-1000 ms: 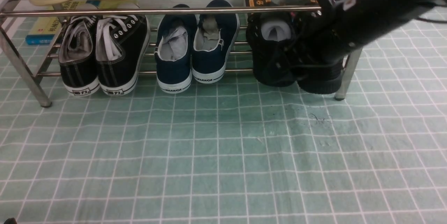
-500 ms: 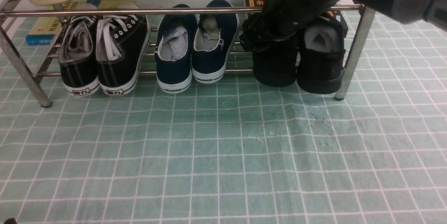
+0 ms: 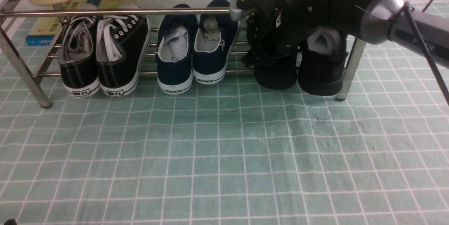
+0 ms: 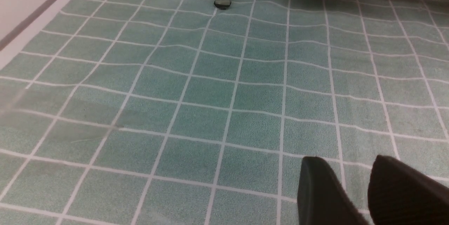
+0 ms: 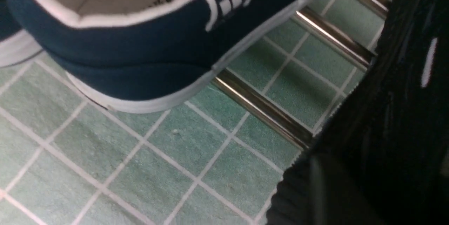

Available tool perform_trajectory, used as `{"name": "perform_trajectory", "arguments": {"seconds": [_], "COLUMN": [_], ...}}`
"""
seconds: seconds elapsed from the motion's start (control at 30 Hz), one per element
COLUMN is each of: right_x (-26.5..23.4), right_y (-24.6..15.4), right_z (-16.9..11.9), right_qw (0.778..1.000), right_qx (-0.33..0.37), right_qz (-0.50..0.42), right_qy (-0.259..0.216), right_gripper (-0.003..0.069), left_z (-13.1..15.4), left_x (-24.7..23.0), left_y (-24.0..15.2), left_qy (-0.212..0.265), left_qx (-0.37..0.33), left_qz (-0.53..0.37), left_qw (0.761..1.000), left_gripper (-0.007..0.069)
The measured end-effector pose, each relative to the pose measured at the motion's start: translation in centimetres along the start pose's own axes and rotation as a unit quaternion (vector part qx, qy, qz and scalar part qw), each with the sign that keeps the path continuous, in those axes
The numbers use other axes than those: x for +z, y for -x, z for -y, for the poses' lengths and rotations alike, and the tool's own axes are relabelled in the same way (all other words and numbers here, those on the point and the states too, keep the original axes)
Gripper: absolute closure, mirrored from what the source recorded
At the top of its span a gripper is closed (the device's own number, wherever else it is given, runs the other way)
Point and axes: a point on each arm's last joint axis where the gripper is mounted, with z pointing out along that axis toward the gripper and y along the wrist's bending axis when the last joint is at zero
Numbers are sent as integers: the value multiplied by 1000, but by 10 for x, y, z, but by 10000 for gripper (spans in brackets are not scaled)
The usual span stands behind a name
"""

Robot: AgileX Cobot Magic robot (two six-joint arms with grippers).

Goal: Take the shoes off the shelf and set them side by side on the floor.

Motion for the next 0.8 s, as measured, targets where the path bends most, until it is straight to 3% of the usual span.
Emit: {"name": "perform_trajectory", "arguments": {"seconds": [0.1,0.23,0.5,0.8], "right_x": [-12,-38,-150,-208], "right_y": [2,7,20,8], "right_z": [-3,-12,-33,-37], "right_qw": [1000,998,991,990], "right_qx": [11,19,22,47], "right_qz": [-22,-47,-64,-35], "right_qy": [14,39,114,128], "right_gripper": [650,655,655,652], "left_z": [0,0,0,0], "left_x": [0,0,0,0], "left_y": [0,0,0,0], "left_qy": [0,0,0,0], "left_qx": [0,0,0,0], "left_qz": [0,0,0,0], "left_qw": [1000,1000,1000,1000], "left_gripper": [386,386,386,386]}}
